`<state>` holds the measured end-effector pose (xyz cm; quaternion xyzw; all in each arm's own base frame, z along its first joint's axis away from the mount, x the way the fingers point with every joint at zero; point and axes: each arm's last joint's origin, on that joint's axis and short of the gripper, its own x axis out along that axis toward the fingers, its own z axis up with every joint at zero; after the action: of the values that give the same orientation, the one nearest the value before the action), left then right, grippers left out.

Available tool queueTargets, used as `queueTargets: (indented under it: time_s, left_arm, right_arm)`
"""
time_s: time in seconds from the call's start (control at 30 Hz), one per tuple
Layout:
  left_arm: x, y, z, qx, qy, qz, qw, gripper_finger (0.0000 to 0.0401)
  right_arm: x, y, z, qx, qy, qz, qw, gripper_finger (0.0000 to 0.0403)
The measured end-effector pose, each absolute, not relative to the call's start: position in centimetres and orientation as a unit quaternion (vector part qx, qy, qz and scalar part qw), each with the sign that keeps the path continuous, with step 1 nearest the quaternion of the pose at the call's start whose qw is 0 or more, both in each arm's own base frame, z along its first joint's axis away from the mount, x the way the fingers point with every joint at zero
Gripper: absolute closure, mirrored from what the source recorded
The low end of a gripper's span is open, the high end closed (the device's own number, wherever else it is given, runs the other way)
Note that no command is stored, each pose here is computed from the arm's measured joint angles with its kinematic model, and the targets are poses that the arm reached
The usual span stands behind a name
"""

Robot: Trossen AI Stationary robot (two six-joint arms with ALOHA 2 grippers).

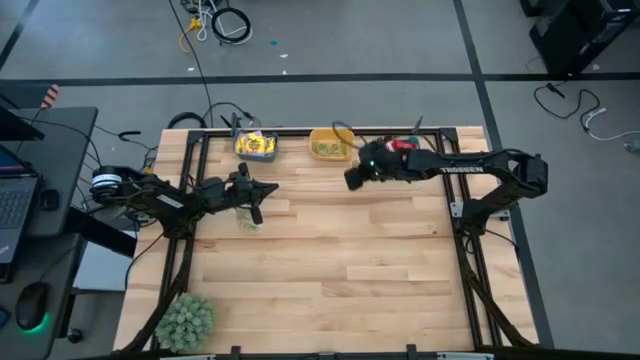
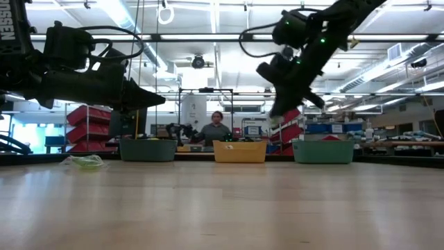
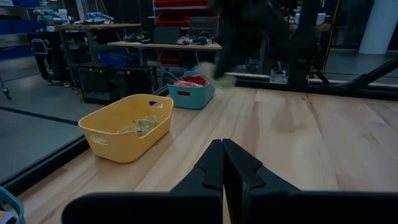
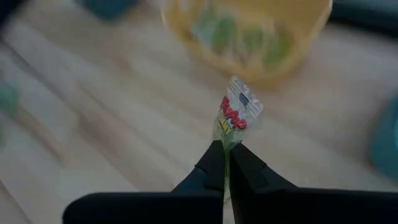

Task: Sort candy
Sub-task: Put the green gummy into the yellow bin

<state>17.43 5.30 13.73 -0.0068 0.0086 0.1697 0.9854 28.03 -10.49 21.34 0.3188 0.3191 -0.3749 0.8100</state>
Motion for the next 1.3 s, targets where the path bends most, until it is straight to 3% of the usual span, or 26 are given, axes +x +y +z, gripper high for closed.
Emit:
queueTargets:
  time_s: [0.17,0.4,0.67,0.93,1.1,1.3]
  left_arm:
    - [17.4,5.3,13.7,0.001,0.010,0.170,0.985,0.0401]
    - [17.4,5.3,13.8,0.009,0.010,0.170,0.985,0.0401]
    - [17.4,5.3,13.7,0.009,0.012,0.170,0.985,0.0401]
    - [17.4,5.3,13.7,0.010,0.013,0.170,0.985,0.0401]
    - [17.4,5.3,13.8,0.008,0.009,0.170,0.985,0.0401]
    - [17.5,5.2,13.7,0.010,0.011,0.153,0.988,0.0401]
  right_arm:
    - [29.7,-12.9,22.5,0.316,0.259,-0.369,0.835,0.0397]
    - [33.3,-17.3,21.4,0.306,0.282,-0.356,0.837,0.0400]
    - [34.7,-22.8,19.0,0.329,0.329,-0.383,0.798,0.0400]
    - [34.8,-24.6,15.5,0.363,0.363,-0.366,0.777,0.0394]
    - [34.9,-24.7,15.4,0.337,0.369,-0.363,0.787,0.0363]
    - [34.7,-24.3,17.9,0.307,0.357,-0.337,0.815,0.0282]
